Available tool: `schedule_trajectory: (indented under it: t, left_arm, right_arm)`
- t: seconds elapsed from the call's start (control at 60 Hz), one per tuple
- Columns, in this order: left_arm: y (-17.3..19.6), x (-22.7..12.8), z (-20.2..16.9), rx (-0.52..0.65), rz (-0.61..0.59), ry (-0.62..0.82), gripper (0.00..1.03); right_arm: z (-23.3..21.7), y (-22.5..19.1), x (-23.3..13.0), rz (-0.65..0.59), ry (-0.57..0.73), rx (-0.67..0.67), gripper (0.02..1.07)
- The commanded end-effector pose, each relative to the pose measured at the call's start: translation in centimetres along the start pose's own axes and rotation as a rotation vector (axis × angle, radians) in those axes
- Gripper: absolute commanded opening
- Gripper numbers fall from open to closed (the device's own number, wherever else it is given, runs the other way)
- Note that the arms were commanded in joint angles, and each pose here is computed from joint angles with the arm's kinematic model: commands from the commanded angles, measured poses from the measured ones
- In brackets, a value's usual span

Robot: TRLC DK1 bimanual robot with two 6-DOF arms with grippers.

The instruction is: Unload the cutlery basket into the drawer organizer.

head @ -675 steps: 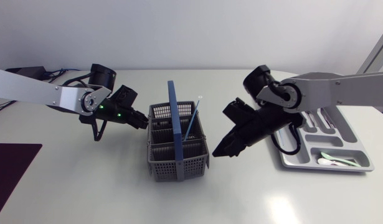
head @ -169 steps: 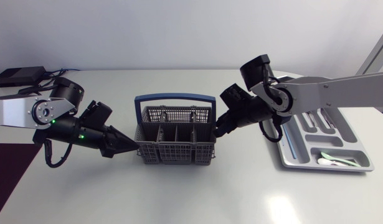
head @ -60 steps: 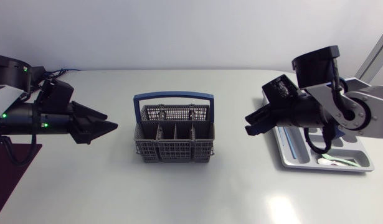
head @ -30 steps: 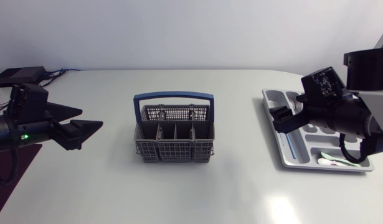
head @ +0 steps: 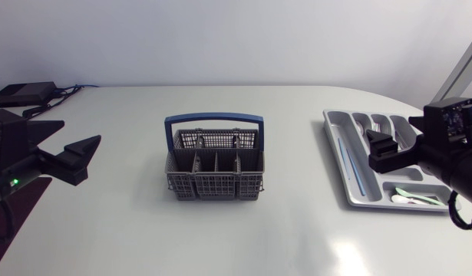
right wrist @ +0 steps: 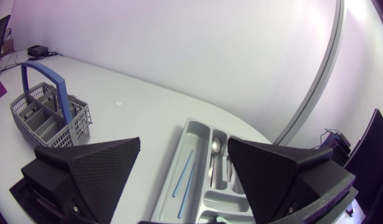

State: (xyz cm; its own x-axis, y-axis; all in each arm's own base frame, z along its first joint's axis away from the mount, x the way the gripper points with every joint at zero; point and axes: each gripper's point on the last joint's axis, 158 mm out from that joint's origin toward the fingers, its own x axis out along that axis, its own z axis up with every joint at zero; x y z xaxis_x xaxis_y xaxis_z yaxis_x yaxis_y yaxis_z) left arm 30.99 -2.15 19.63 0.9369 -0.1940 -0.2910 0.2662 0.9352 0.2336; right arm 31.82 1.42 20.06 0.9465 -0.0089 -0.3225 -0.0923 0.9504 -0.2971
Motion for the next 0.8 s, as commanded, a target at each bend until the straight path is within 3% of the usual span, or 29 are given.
schedule_trajectory:
  t: [0.0,0.25,0.783]
  left_arm:
    - [-0.4,-0.4,0.1,-0.002,0.006,-0.042,0.99]
    - [-0.9,-0.7,-0.6,-0.038,0.014,-0.086,0.99]
    - [-1.1,-0.5,-2.9,-0.033,0.052,-0.153,0.99]
  right_arm:
    - [-0.7,-0.6,-0.7,-0.038,-0.016,-0.032,1.03]
    - [-1.7,-2.2,-2.7,-0.143,-0.063,-0.036,1.03]
    - [-5.1,-0.6,-4.3,-0.089,-0.192,0.188,1.03]
